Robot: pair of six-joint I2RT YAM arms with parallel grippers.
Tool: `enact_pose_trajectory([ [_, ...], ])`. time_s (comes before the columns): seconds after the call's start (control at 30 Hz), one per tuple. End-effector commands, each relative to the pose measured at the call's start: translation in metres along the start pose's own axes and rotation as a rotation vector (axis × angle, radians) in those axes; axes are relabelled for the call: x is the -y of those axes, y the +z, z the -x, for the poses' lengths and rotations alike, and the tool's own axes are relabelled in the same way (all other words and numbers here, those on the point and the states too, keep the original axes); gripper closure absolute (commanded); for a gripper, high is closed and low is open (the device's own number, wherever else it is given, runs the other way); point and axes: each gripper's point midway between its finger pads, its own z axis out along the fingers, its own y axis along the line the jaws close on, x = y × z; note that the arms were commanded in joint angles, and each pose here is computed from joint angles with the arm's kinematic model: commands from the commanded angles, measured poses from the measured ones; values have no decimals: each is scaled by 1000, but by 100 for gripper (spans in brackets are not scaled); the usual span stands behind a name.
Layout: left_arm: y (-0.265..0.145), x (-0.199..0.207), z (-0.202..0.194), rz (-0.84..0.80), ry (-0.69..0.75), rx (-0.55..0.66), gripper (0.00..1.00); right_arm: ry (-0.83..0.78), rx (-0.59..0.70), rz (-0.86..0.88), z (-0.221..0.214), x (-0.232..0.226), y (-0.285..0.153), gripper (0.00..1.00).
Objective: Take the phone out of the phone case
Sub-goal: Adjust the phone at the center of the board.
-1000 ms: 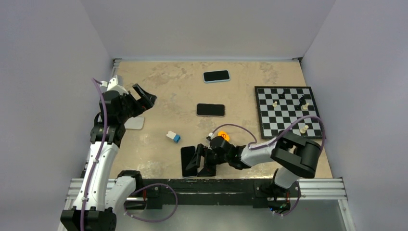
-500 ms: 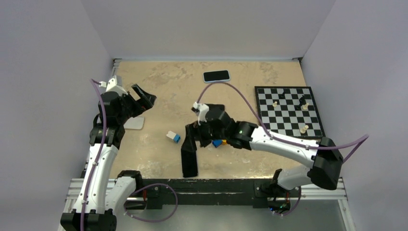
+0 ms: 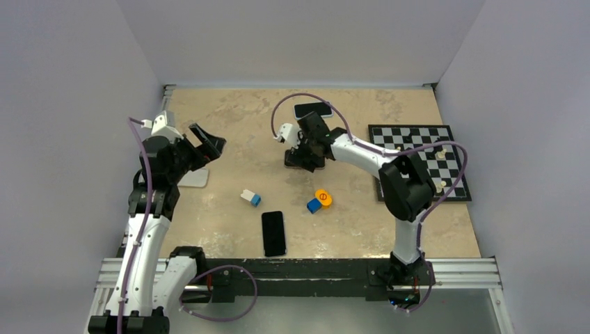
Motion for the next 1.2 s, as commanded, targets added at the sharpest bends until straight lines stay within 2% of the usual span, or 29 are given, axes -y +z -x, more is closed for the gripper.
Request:
enact_pose_trajectory([
  [0.0, -3, 8, 12, -44, 23, 53, 0, -192, -18, 161, 3, 4, 12, 6],
  [0.27, -3, 6, 17, -55, 2, 66, 0, -97, 142, 329, 19, 24, 30, 5],
  [0.43, -3, 6, 18, -66, -10, 65, 0, -62, 112, 487, 12, 11, 44, 7],
  [0.7, 6, 2, 19, -82, -68, 44, 0, 7, 99, 515, 14, 10, 47, 7],
  [0.9, 5, 0, 21, -75, -71, 54, 0, 18, 34, 588, -3, -14, 44, 9],
  [1.07, 8, -3, 20, -67, -79, 47, 0, 33, 0, 588, -6, -25, 35, 3],
  [1.17, 9, -4, 20, -64, -85, 43, 0, 77, -69, 471, -13, -21, 43, 2],
])
